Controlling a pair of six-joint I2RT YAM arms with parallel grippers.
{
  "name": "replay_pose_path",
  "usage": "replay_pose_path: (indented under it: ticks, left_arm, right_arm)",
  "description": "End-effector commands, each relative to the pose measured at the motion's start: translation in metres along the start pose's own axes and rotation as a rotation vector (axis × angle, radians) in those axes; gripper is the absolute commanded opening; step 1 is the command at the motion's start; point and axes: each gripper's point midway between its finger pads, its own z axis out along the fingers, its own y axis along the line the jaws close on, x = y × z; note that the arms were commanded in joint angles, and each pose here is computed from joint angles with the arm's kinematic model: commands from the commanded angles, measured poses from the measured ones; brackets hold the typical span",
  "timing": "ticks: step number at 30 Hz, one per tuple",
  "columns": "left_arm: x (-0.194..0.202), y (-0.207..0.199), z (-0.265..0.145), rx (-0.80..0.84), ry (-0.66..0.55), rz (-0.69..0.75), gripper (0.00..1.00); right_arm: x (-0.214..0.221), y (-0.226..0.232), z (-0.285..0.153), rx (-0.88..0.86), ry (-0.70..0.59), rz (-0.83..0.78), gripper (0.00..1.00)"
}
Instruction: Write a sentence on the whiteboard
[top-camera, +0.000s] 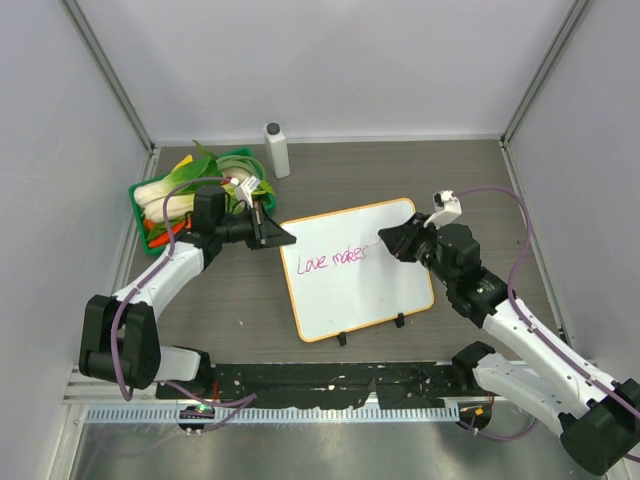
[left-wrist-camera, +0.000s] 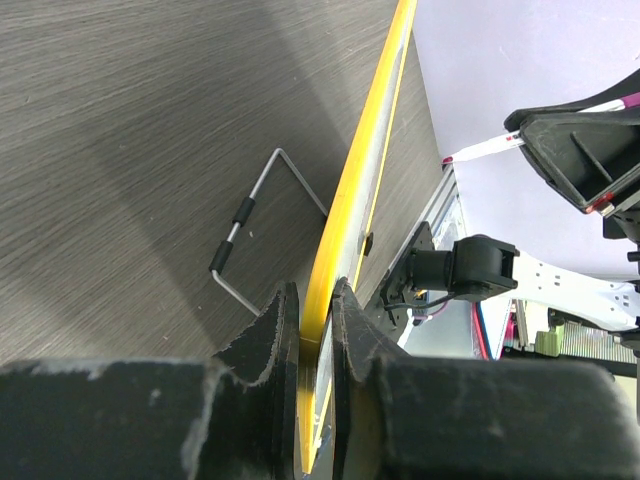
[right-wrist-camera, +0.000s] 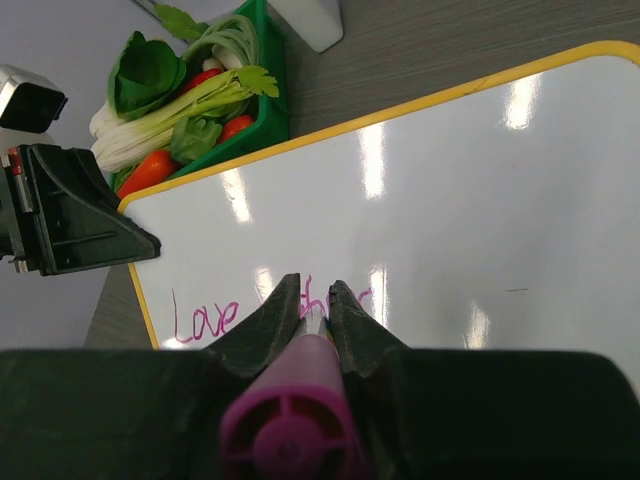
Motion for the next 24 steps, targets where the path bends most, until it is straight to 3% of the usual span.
replay_pose_path:
  ticks: [1, 24]
  left_arm:
    - [0.013, 0.037, 0.003, -0.167, 0.016, 0.013, 0.00]
    - [0.011, 0.038, 0.002, -0.177, 0.002, 0.019, 0.00]
  right_arm:
    - [-0.026, 0.014, -0.004, -0.040, -0.057, 0.027, 0.01]
    - [-0.031, 0.002, 0.000, 0.012, -0.052, 0.000, 0.01]
